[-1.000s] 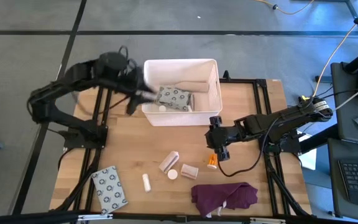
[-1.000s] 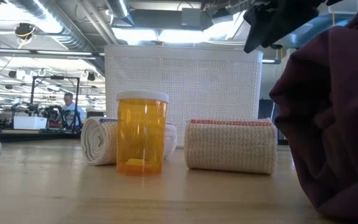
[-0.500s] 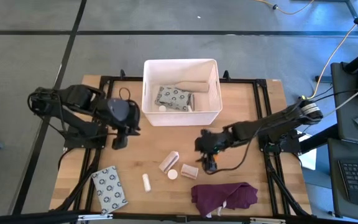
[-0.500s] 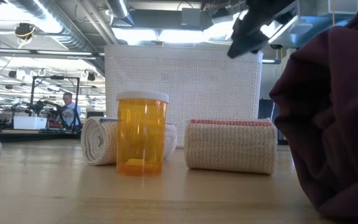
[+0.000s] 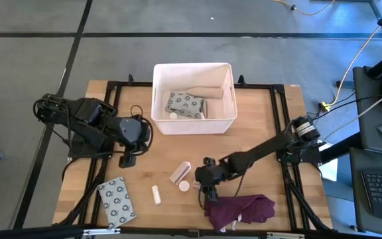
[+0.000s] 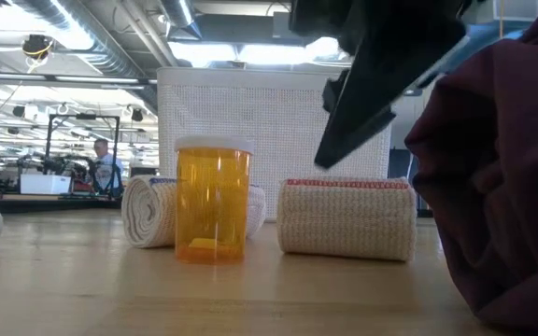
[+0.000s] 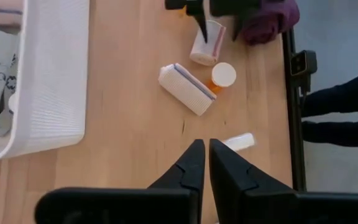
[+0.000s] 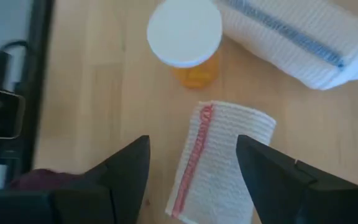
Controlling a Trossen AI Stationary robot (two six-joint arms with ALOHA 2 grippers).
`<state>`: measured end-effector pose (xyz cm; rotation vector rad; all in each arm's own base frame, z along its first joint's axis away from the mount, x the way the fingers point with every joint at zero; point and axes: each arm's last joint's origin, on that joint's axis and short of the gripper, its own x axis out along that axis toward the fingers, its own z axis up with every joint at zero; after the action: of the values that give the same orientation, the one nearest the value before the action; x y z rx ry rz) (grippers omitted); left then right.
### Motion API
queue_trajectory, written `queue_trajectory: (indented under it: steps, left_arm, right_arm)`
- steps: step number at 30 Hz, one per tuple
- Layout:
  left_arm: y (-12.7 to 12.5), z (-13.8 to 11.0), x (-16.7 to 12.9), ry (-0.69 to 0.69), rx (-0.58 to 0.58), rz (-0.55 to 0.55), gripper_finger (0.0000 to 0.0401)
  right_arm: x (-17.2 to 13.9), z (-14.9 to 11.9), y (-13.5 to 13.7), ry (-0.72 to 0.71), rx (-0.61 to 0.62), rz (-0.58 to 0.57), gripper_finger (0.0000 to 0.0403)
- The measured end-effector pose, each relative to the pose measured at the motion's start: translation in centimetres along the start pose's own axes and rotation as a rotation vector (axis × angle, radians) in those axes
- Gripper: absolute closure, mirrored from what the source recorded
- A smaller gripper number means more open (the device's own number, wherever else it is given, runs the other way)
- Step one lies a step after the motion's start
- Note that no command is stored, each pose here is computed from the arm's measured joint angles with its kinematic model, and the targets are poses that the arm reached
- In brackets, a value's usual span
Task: Pick & place medical supplies in basket/bin
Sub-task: Put the light brown and red bandage into the white bin
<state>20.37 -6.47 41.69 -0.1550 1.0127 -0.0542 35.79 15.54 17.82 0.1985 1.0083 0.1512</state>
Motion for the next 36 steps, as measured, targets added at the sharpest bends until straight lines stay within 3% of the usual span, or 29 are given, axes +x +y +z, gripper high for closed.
queue_trajectory:
  steps: [5, 8, 13, 20, 25, 29, 32, 36]
  left_arm:
    - [0.0, 0.0, 0.0, 0.002, 0.008, -0.002, 0.0385]
    - [0.0, 0.0, 0.0, 0.002, 0.008, -0.001, 0.0384]
    - [0.0, 0.0, 0.0, 0.001, 0.008, -0.001, 0.0384]
    - [-0.1, 0.0, 0.0, 0.011, -0.001, -0.025, 0.0389]
    - [-0.2, -0.1, 0.0, 0.029, -0.001, -0.072, 0.0391]
    - [-0.2, -0.1, 0.0, 0.029, -0.014, -0.072, 0.0388]
    - [-0.2, -0.1, 0.0, 0.028, -0.057, -0.065, 0.0390]
    - [-0.1, 0.0, 0.0, 0.013, -0.095, -0.027, 0.0393]
  right_arm:
    - [1.9, 0.2, 0.2, 0.105, -0.032, -0.226, 0.0162]
    - [2.7, 0.3, 0.1, 0.171, -0.027, -0.295, 0.0163]
    - [3.7, 0.6, 0.3, 0.201, -0.021, -0.310, 0.0197]
    - [2.6, 1.5, 0.8, 0.263, -0.037, -0.215, 0.0304]
    - [-2.3, 4.6, 0.8, 0.308, -0.121, -0.065, 0.0351]
    - [-7.8, 7.7, -0.1, 0.235, -0.148, -0.062, 0.0354]
    - [-12.4, 10.0, -0.9, 0.091, -0.187, -0.108, 0.0347]
    - [-17.3, 12.3, -3.1, -0.088, -0.223, -0.267, 0.0344]
